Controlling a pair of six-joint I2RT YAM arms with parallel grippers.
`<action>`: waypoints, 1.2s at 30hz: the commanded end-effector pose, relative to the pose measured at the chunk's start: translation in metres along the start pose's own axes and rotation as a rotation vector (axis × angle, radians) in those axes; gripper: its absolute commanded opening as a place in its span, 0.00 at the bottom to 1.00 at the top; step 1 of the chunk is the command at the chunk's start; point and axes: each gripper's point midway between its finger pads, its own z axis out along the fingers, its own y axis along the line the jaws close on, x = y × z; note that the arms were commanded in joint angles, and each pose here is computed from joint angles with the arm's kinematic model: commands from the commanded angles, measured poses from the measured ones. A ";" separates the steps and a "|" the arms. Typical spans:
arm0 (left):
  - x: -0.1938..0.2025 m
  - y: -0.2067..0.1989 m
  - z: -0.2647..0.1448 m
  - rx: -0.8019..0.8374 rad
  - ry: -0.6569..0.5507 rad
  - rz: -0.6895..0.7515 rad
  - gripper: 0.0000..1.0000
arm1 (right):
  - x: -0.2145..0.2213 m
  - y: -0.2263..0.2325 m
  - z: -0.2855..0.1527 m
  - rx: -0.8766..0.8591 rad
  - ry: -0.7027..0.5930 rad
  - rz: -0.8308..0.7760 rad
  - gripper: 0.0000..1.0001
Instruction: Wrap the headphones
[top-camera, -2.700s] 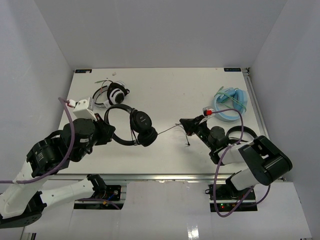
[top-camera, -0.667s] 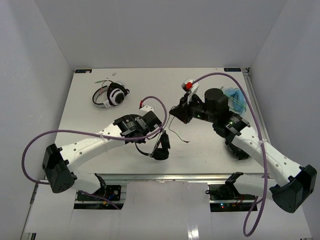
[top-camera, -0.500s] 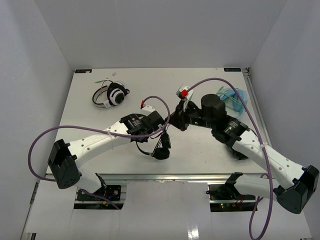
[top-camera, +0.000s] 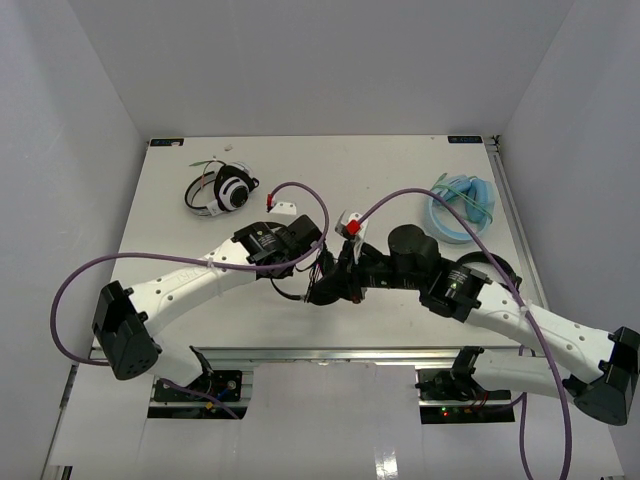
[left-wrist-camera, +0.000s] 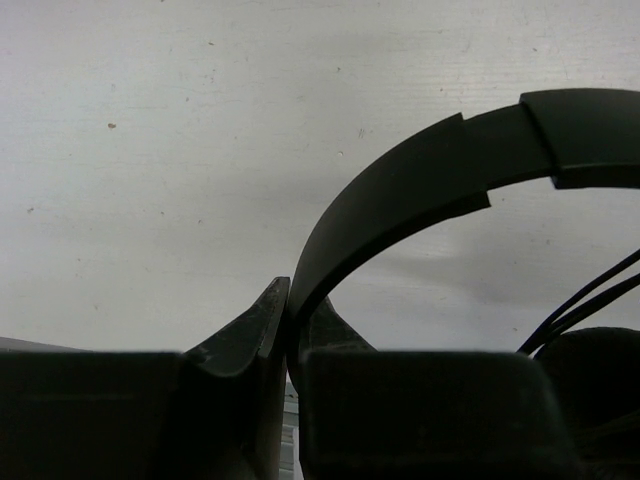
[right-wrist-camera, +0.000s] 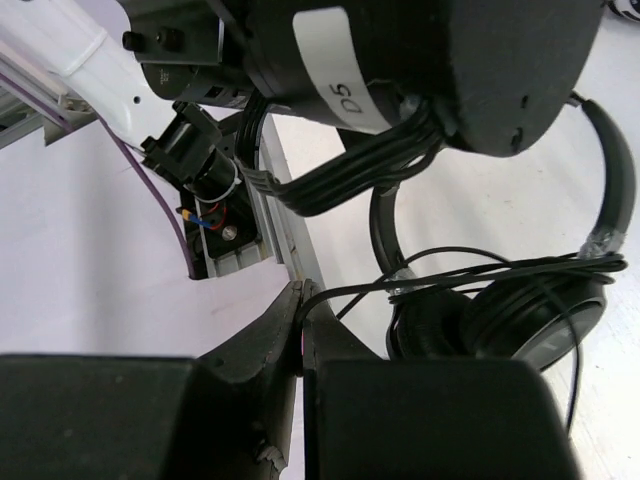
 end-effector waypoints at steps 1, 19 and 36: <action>-0.026 0.010 -0.017 0.011 -0.084 -0.133 0.00 | -0.008 0.024 0.004 -0.078 -0.058 -0.008 0.08; -0.052 0.021 -0.052 0.157 -0.206 -0.370 0.00 | 0.055 0.062 0.032 -0.204 -0.048 0.016 0.08; -0.066 0.052 -0.086 0.257 -0.347 -0.549 0.00 | 0.095 0.027 0.058 0.075 0.025 0.058 0.11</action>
